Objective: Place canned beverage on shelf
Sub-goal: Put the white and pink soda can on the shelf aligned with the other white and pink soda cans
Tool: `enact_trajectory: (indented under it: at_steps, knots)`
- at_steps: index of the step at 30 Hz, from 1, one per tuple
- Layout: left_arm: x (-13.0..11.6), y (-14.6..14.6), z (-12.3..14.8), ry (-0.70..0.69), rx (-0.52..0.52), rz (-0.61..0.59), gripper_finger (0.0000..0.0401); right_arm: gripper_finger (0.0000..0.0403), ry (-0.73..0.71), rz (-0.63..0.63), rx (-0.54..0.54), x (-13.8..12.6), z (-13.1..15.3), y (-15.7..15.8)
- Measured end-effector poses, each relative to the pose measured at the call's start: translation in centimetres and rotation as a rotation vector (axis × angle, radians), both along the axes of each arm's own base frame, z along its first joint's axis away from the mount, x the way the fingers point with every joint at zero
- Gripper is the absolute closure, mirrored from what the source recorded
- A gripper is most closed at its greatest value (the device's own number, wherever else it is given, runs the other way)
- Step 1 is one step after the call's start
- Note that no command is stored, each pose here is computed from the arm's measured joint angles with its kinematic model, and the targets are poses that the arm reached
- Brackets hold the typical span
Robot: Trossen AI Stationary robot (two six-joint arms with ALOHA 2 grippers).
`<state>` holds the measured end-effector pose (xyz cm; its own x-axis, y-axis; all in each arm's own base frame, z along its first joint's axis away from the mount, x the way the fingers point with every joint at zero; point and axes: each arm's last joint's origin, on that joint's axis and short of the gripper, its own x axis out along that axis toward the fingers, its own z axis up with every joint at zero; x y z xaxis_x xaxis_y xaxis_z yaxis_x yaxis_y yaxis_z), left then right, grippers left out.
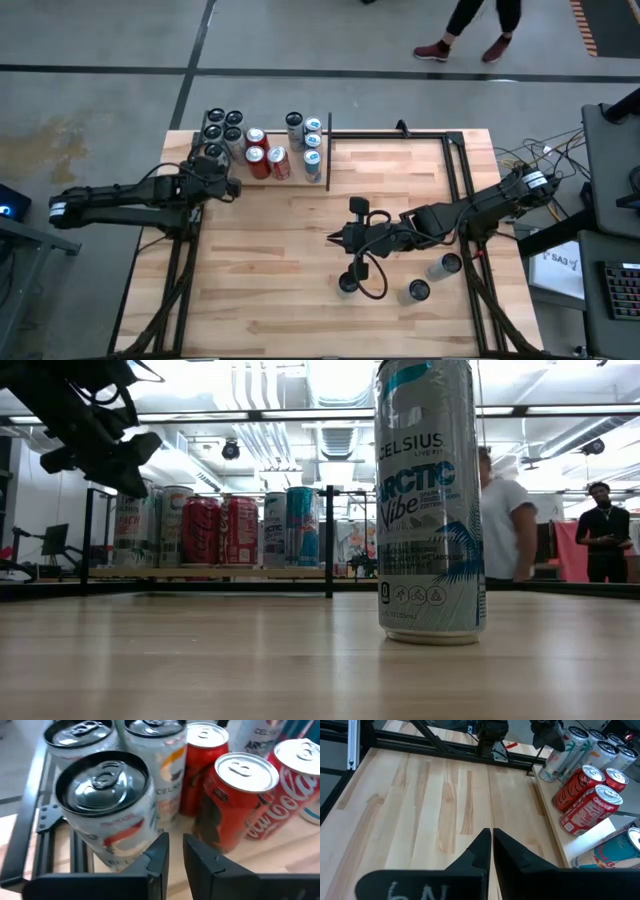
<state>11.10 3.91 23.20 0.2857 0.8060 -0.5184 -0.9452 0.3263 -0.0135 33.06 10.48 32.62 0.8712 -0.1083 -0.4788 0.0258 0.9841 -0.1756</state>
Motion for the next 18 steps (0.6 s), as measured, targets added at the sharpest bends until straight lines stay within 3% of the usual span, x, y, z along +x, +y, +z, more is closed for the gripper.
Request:
enact_trajectory:
  at_steps: [18]
  knots:
    - [0.17,0.23,-0.41,0.064,0.062,0.075,0.0363,0.0394,-0.004,0.000,0.002,0.02,0.04,0.01]
